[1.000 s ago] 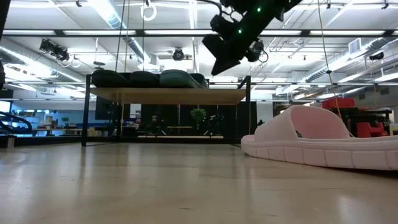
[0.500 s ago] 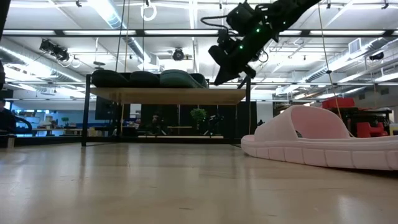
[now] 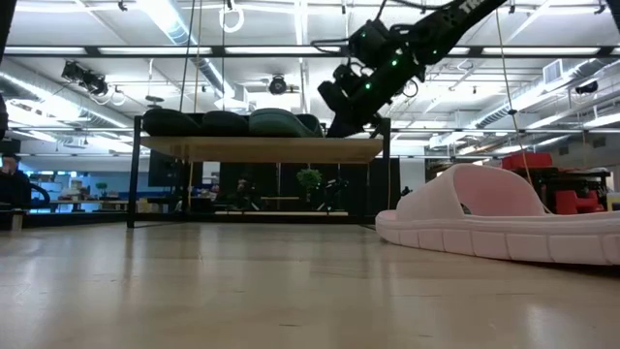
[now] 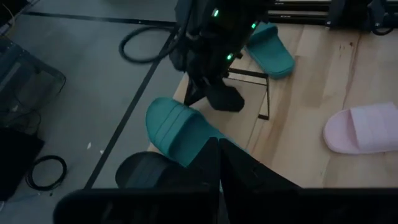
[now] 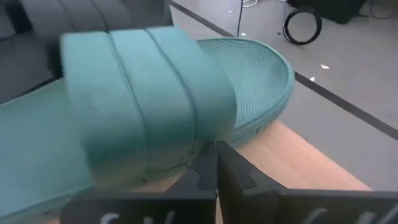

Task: Pick and place slides into the shelf
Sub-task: Put the left green slipper on the shelf, then put the green slipper on the shelf

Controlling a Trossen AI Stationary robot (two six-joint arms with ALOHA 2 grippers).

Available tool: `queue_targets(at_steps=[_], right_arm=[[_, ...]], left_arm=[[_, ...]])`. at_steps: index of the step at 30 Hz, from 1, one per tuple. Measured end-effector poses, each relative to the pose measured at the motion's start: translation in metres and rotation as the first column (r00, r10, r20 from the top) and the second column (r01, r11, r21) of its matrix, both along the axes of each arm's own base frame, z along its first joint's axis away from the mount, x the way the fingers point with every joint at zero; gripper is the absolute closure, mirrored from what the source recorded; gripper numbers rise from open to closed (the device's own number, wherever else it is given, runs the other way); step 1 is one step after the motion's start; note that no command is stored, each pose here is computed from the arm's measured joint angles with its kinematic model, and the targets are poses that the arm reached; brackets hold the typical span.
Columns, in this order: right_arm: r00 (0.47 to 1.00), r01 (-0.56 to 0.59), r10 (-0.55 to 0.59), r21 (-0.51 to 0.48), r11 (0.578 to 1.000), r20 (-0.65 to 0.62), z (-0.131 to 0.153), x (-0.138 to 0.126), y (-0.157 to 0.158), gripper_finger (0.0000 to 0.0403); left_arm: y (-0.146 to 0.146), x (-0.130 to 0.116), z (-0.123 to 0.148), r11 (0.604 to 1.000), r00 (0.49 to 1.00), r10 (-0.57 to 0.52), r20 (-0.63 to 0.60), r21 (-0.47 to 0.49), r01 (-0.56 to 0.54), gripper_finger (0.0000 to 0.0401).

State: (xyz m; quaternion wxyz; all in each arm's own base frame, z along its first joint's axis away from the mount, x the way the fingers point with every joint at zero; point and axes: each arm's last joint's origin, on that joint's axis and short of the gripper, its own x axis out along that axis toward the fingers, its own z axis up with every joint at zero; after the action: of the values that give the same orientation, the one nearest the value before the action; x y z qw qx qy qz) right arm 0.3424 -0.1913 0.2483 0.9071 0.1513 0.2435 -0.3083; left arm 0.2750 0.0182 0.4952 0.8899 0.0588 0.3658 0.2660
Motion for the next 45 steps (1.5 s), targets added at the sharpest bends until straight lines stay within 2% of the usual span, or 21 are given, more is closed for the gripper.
queue_targets(at_steps=[7, 14, 19, 25, 30, 33, 40, 43, 45], right_arm=[[1.000, -0.012, 0.012, -0.003, 1.000, -0.003, -0.007, 0.024, -0.013, 0.0403], [0.998, -0.055, 0.055, -0.011, 0.998, -0.014, 0.012, 0.049, -0.015, 0.0403], [0.994, -0.042, 0.041, -0.011, 0.999, -0.102, 0.023, 0.052, -0.011, 0.0403], [0.991, -0.021, 0.014, -0.058, 0.998, -0.131, 0.040, 0.048, -0.008, 0.0403], [0.987, -0.055, 0.042, -0.083, 0.995, -0.158, 0.063, 0.032, 0.001, 0.0402], [0.973, -0.080, 0.065, -0.056, 0.995, -0.223, 0.084, 0.011, 0.018, 0.0402], [0.913, -0.105, 0.135, 0.098, 0.990, -0.386, 0.124, -0.052, 0.084, 0.0402], [0.902, -0.049, 0.110, 0.155, 0.987, -0.418, 0.128, -0.070, 0.106, 0.0402], [0.870, -0.033, 0.125, 0.198, 0.980, -0.476, 0.122, -0.078, 0.117, 0.0402]], left_arm=[[0.000, 0.000, 0.000, 1.000, 1.000, -0.008, -0.001, 0.007, 0.008, 0.0389], [0.000, 0.000, 0.000, 1.000, 1.000, -0.008, -0.006, 0.007, 0.008, 0.0377], [0.000, 0.000, 0.000, 1.000, 1.000, -0.008, -0.012, 0.007, 0.008, 0.0391], [0.000, -0.001, -0.001, 1.000, 1.000, 0.001, -0.017, -0.001, -0.001, 0.0391], [0.000, -0.002, -0.002, 1.000, 1.000, 0.016, -0.012, -0.016, -0.016, 0.0375], [0.000, -0.002, -0.002, 1.000, 1.000, 0.019, -0.010, -0.019, -0.019, 0.0373], [0.000, -0.002, -0.002, 1.000, 1.000, 0.016, -0.018, -0.016, -0.016, 0.0387], [0.000, -0.002, -0.002, 1.000, 1.000, 0.022, -0.013, -0.022, -0.022, 0.0391], [0.000, -0.002, -0.002, 0.999, 0.999, 0.033, -0.004, -0.032, -0.034, 0.0391]])
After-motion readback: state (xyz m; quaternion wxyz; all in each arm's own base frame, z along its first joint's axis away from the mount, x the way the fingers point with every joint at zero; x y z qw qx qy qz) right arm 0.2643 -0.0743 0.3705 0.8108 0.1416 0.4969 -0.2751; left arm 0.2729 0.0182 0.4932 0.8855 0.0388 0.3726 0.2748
